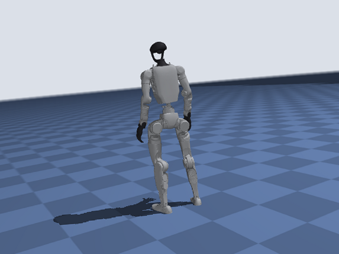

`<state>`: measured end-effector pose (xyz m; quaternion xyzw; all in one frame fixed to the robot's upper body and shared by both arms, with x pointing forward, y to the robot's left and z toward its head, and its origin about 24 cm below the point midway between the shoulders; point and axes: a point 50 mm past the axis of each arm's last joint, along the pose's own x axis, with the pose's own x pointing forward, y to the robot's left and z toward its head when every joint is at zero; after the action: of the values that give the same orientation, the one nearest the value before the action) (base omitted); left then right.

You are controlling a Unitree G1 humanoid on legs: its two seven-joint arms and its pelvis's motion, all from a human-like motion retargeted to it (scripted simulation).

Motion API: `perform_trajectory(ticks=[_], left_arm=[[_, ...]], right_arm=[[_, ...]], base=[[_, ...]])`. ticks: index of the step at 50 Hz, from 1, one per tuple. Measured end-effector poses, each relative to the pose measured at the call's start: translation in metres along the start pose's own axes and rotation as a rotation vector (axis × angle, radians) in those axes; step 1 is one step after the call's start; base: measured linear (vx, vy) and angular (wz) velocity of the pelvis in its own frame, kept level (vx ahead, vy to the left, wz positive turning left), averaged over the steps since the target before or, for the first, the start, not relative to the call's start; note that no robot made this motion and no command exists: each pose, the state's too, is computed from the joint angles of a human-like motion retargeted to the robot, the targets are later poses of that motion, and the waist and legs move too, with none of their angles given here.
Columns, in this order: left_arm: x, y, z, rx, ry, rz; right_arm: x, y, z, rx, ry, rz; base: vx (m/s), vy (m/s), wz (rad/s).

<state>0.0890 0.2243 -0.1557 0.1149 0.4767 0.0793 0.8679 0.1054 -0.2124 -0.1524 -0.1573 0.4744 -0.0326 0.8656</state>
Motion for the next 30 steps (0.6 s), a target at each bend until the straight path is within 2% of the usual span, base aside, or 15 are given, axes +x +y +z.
perform_trajectory(ticks=[30], left_arm=[[0.002,-0.004,0.01,0.028,-0.044,0.024]], right_arm=[[-0.001,0.003,0.0,0.0,-0.002,-0.006]], base=[[0.0,0.0,0.01]])
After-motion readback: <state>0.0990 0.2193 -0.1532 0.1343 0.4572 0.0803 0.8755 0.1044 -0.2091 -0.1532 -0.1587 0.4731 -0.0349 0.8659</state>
